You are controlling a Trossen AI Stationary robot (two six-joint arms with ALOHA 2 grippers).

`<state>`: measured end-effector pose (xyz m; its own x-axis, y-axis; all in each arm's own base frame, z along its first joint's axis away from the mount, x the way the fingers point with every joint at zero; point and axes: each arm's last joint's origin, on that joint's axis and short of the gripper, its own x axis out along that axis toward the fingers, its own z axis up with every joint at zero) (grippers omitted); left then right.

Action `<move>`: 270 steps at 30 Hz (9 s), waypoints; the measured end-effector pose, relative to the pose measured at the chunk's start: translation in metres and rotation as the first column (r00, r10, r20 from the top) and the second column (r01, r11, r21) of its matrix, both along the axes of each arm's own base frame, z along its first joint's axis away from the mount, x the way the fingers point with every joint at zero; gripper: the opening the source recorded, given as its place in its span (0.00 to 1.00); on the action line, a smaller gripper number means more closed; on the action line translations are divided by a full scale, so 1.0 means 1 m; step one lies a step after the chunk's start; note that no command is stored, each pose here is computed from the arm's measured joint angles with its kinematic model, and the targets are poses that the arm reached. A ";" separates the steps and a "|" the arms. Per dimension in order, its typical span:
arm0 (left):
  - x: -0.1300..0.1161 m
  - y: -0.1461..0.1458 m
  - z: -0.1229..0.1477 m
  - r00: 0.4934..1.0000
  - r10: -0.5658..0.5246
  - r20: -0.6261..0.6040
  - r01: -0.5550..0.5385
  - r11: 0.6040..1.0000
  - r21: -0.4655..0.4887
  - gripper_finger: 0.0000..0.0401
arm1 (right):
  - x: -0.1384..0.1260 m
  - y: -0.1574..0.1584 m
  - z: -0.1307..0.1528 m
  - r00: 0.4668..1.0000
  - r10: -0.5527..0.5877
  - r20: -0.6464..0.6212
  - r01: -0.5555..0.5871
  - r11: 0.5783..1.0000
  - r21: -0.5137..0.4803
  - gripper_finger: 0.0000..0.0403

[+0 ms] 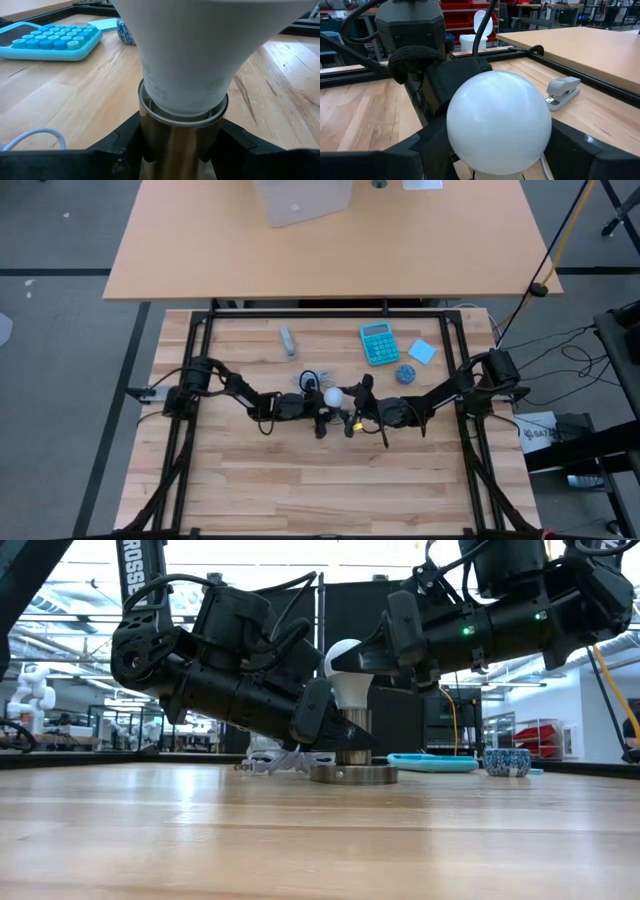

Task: Screw lightbulb
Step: Remove the white lightbulb from the desk lamp

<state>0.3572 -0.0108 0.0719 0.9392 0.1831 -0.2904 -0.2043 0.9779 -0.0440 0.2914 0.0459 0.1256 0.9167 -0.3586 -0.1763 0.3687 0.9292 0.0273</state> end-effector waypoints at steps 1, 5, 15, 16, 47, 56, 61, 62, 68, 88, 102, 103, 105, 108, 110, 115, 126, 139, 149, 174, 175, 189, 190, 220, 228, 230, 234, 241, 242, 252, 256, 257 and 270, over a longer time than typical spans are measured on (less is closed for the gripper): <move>0.000 0.000 0.000 1.000 -0.001 0.000 0.001 1.000 0.000 0.43 | 0.000 0.000 0.000 1.000 0.001 -0.002 -0.001 1.000 -0.004 0.63; 0.000 0.000 0.000 1.000 -0.003 -0.002 0.003 1.000 0.003 0.43 | -0.001 0.000 -0.001 1.000 0.010 -0.012 -0.010 1.000 -0.024 0.64; 0.000 0.000 0.000 1.000 -0.011 -0.001 0.011 1.000 0.015 0.43 | 0.001 -0.014 -0.002 0.986 0.163 -0.037 -0.164 0.986 -0.034 0.64; -0.001 0.000 0.000 1.000 -0.011 -0.001 0.011 1.000 0.015 0.43 | 0.001 -0.016 -0.002 0.983 0.180 -0.040 -0.181 0.983 -0.031 0.64; 0.002 -0.003 0.001 0.991 -0.132 0.002 0.132 0.991 -0.022 0.43 | -0.006 -0.106 0.001 0.645 0.762 0.062 -0.764 0.642 0.064 0.67; 0.002 -0.003 0.001 0.985 -0.173 0.013 0.173 0.983 -0.057 0.43 | 0.005 -0.110 0.007 0.524 0.850 0.052 -0.851 0.521 0.063 0.68; 0.001 -0.003 0.001 0.983 -0.182 0.011 0.182 0.981 -0.064 0.43 | 0.013 -0.112 0.010 0.507 0.861 0.038 -0.860 0.503 0.085 0.68; 0.001 -0.003 0.001 0.983 -0.181 0.012 0.181 0.981 -0.065 0.43 | 0.014 -0.112 0.011 0.508 0.861 0.037 -0.860 0.503 0.091 0.68; 0.001 -0.003 0.001 0.984 -0.179 0.010 0.179 0.982 -0.066 0.43 | 0.015 -0.112 0.012 0.512 0.858 0.047 -0.854 0.502 0.139 0.76; 0.001 -0.003 0.001 0.985 -0.173 0.010 0.173 0.983 -0.060 0.43 | -0.003 -0.119 0.094 0.739 0.671 0.062 -0.654 0.736 -0.173 0.93; 0.001 -0.002 0.000 0.991 -0.132 0.007 0.132 0.990 -0.047 0.44 | -0.057 -0.097 0.142 0.967 0.218 -0.132 -0.244 0.942 -0.232 0.93; 0.001 -0.001 0.000 0.993 -0.122 0.007 0.122 0.992 -0.044 0.44 | -0.060 -0.095 0.143 0.971 0.192 -0.144 -0.222 0.948 -0.228 0.93; 0.000 -0.001 0.000 0.995 -0.101 0.005 0.101 0.994 -0.036 0.44 | -0.067 -0.089 0.140 0.976 0.147 -0.160 -0.180 0.958 -0.223 0.93; 0.000 0.000 0.000 0.996 -0.087 0.001 0.087 0.996 -0.022 0.44 | -0.077 -0.081 0.131 0.983 0.088 -0.159 -0.120 0.972 -0.201 0.93; 0.000 0.000 0.000 0.997 -0.076 0.000 0.076 0.997 -0.014 0.44 | -0.084 -0.077 0.122 0.989 0.047 -0.144 -0.072 0.982 -0.177 0.93; 0.000 0.001 0.000 0.998 -0.061 0.000 0.061 0.998 -0.009 0.44 | -0.102 -0.066 0.081 0.995 -0.011 -0.100 0.007 0.999 -0.031 0.93; 0.001 0.004 0.001 1.000 0.018 0.014 -0.018 1.000 0.015 0.44 | -0.125 -0.038 0.022 0.995 0.012 0.104 -0.027 0.990 0.137 0.93; 0.000 0.011 0.002 0.989 0.147 0.024 -0.148 0.988 0.035 0.44 | -0.074 -0.028 0.026 0.999 0.029 -0.014 -0.029 0.999 0.027 0.93; 0.000 0.011 0.002 0.985 0.169 0.023 -0.170 0.985 0.036 0.44 | -0.026 -0.020 0.013 1.000 0.006 0.009 -0.006 1.000 0.011 0.93; 0.000 0.012 0.002 0.982 0.189 0.013 -0.189 0.981 0.049 0.44 | 0.014 -0.024 0.002 0.998 -0.058 0.004 0.059 0.997 -0.042 0.62; 0.000 0.012 0.002 0.982 0.187 0.012 -0.188 0.981 0.049 0.44 | 0.014 -0.024 0.002 0.998 -0.058 0.003 0.058 0.997 -0.043 0.62; -0.001 0.011 0.000 0.991 0.131 -0.010 -0.130 0.991 0.039 0.44 | 0.011 -0.040 0.006 0.991 0.092 -0.093 -0.097 0.994 -0.051 0.63; -0.001 0.010 0.000 0.992 0.126 -0.011 -0.125 0.991 0.039 0.44 | 0.010 -0.041 0.007 0.988 0.112 -0.108 -0.118 0.991 -0.057 0.63; 0.002 -0.001 0.001 0.945 -0.328 0.016 0.328 0.942 -0.076 0.44 | -0.007 -0.069 0.025 0.748 0.656 -0.105 -0.655 0.754 0.044 0.64; 0.002 -0.003 0.002 0.929 -0.368 0.030 0.369 0.924 -0.105 0.44 | -0.008 -0.066 0.026 0.673 0.734 -0.087 -0.735 0.677 0.027 0.64; 0.002 -0.004 0.002 0.928 -0.370 0.034 0.372 0.922 -0.109 0.44 | -0.007 -0.066 0.026 0.659 0.748 -0.084 -0.749 0.663 0.024 0.64; 0.002 -0.004 0.004 0.921 -0.385 0.053 0.389 0.914 -0.114 0.44 | -0.006 -0.065 0.028 0.613 0.787 -0.072 -0.788 0.615 0.013 0.64; 0.002 -0.005 0.004 0.923 -0.381 0.054 0.385 0.915 -0.120 0.44 | -0.006 -0.065 0.029 0.643 0.763 -0.067 -0.762 0.646 0.039 0.65; 0.002 -0.004 0.004 0.926 -0.375 0.053 0.379 0.918 -0.121 0.44 | -0.005 -0.065 0.029 0.657 0.751 -0.066 -0.749 0.660 0.051 0.66; 0.002 -0.002 0.003 0.946 -0.321 0.050 0.325 0.939 -0.112 0.44 | -0.003 -0.066 0.036 0.693 0.720 -0.004 -0.716 0.690 0.108 0.92; 0.002 -0.001 0.003 0.958 -0.283 0.047 0.286 0.953 -0.101 0.44 | -0.006 -0.065 0.044 0.695 0.719 0.008 -0.716 0.692 0.087 0.98; 0.002 -0.001 0.003 0.962 -0.269 0.046 0.272 0.957 -0.097 0.44 | -0.007 -0.066 0.048 0.703 0.711 0.015 -0.710 0.701 0.066 0.98; 0.002 0.005 0.002 0.996 -0.086 0.023 0.087 0.995 -0.041 0.44 | -0.036 -0.071 0.105 0.981 0.192 -0.035 -0.194 0.943 -0.272 0.96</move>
<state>0.3595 -0.0061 0.0741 0.9571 0.0890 -0.2758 -0.1176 0.9891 -0.0887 0.2552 -0.0249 0.2305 0.9720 -0.2105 -0.1042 0.1809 0.9539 -0.2395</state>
